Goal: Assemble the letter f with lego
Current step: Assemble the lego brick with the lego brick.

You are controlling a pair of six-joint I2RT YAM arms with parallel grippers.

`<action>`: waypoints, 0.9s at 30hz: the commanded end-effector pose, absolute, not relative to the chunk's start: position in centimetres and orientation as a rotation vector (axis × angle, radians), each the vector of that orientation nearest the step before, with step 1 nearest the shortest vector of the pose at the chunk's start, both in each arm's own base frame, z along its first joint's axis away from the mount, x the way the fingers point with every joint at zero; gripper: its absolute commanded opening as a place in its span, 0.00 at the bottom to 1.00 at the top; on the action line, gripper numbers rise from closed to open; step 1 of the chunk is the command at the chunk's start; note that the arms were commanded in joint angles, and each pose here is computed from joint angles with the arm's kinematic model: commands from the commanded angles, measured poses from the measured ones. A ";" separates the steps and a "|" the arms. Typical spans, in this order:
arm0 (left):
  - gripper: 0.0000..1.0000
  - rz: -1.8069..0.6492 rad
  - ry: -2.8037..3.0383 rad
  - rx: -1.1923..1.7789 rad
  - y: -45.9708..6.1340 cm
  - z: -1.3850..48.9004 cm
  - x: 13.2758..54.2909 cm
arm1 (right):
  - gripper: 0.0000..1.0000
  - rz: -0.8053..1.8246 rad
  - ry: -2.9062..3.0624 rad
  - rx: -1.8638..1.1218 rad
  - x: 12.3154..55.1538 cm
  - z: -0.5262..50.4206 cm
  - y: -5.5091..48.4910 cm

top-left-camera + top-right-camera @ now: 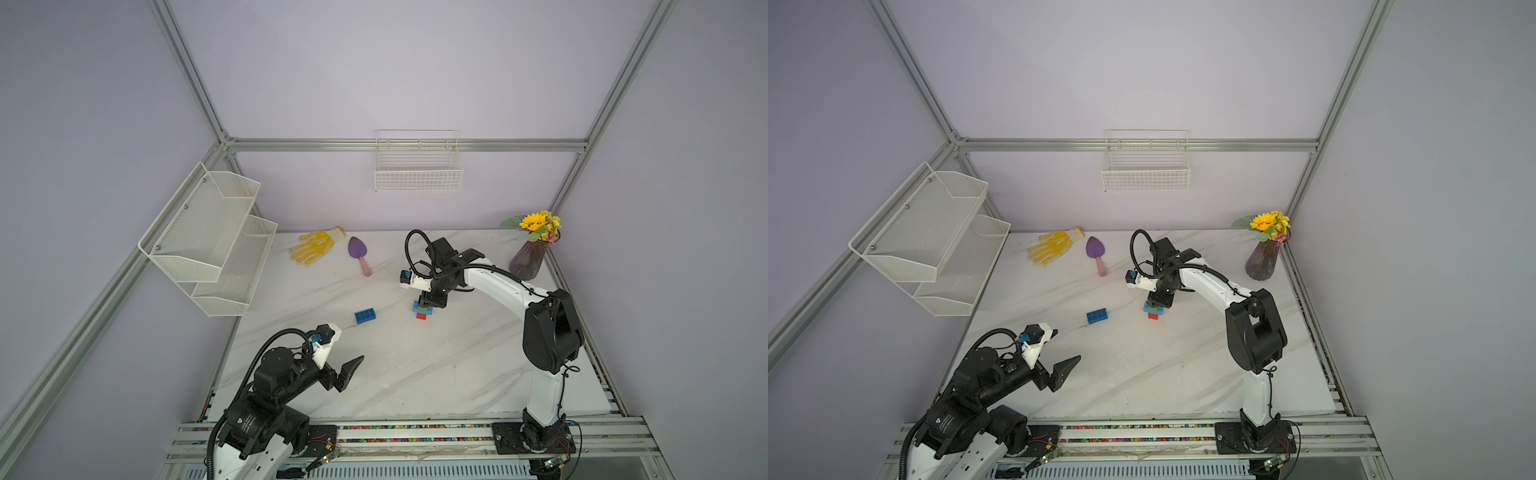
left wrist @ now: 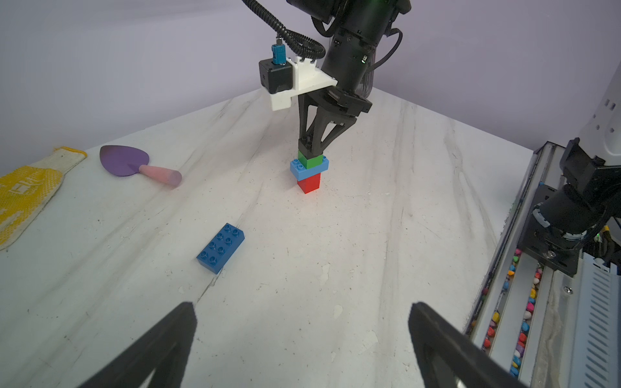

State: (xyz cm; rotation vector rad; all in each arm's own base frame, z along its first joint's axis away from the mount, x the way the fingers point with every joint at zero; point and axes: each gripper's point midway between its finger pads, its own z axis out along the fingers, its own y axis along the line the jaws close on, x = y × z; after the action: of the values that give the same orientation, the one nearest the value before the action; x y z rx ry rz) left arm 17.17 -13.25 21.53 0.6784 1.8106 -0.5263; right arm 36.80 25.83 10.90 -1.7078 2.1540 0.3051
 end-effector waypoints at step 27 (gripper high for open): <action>1.00 -0.515 1.771 0.679 -13.3 22.4 17.5 | 0.03 0.429 2.373 -1.808 33.6 2.4 23.9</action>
State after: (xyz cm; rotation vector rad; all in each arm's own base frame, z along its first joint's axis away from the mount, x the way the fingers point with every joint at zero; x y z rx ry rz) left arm 17.18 -13.25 21.52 0.6785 1.8114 -0.5264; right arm 37.00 26.15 10.27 -1.6922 2.1468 0.3999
